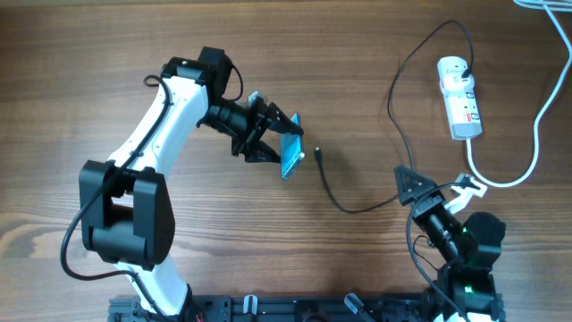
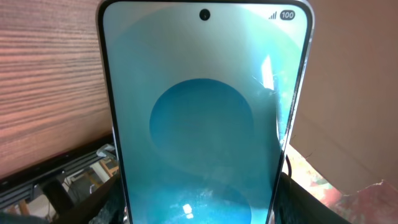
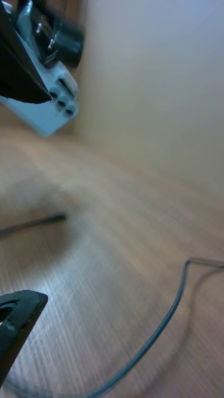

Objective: Plug charger to phone and switch on socket

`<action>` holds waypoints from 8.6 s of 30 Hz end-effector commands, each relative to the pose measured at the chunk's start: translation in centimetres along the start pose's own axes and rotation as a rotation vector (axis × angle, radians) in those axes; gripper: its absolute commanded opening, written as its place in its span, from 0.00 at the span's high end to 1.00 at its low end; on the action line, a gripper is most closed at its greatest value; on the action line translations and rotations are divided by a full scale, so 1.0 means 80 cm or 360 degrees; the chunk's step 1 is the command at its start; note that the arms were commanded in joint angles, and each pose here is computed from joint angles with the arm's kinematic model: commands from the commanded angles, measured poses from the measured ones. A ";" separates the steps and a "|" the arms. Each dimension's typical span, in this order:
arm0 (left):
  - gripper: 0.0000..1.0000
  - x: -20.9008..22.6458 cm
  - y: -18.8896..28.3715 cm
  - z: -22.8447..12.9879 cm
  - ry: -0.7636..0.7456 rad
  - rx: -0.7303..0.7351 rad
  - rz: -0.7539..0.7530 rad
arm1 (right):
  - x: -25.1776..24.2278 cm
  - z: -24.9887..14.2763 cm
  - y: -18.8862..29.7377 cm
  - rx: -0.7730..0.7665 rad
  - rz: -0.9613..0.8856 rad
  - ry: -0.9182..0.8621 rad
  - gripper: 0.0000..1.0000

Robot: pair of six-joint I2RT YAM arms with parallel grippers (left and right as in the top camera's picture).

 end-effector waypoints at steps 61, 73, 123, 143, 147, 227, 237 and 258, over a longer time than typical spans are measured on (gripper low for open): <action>0.46 -0.013 0.008 0.056 -0.0023 -0.0374 0.0092 | 0.194 -0.165 -0.173 0.0334 0.0123 0.0694 0.95; 0.00 -0.025 0.110 0.074 -0.0526 -0.0665 -0.0078 | 0.165 -0.107 -0.187 0.0412 -0.0060 -0.0145 0.95; 0.96 -0.032 0.074 0.042 0.0201 -0.1244 -0.0308 | 0.195 -0.148 -0.186 0.1326 0.0002 -0.1244 0.62; 0.96 0.053 0.158 0.035 -0.0164 -0.1156 -0.0142 | 0.038 -0.101 -0.207 0.0674 -0.0811 0.1444 0.25; 0.96 0.053 0.158 0.035 -0.0164 -0.1156 -0.0142 | 0.001 -0.125 -0.213 0.0786 -0.0917 0.1483 0.41; 0.96 -0.065 0.195 -0.002 -0.1657 -0.1101 -0.0592 | 0.175 -0.121 -0.138 0.1979 0.0616 0.0754 0.95; 0.96 -0.105 0.178 -0.004 -0.1610 -0.1138 -0.0656 | 0.249 -0.138 -0.142 0.1946 0.1075 0.0768 0.95; 0.96 -0.123 0.201 -0.024 -0.1651 -0.1100 -0.0803 | 0.296 -0.125 -0.171 0.1731 0.1080 0.0732 0.96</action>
Point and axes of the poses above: each gripper's point midway between its finger pads, its own y axis back along the fingers, its own x axis along the line the jaws close on, z = x × y, the point moved 5 cm from there along y, back along the fingers, and after that the axes turned 5 degrees about -y, right-handed, at the moved point
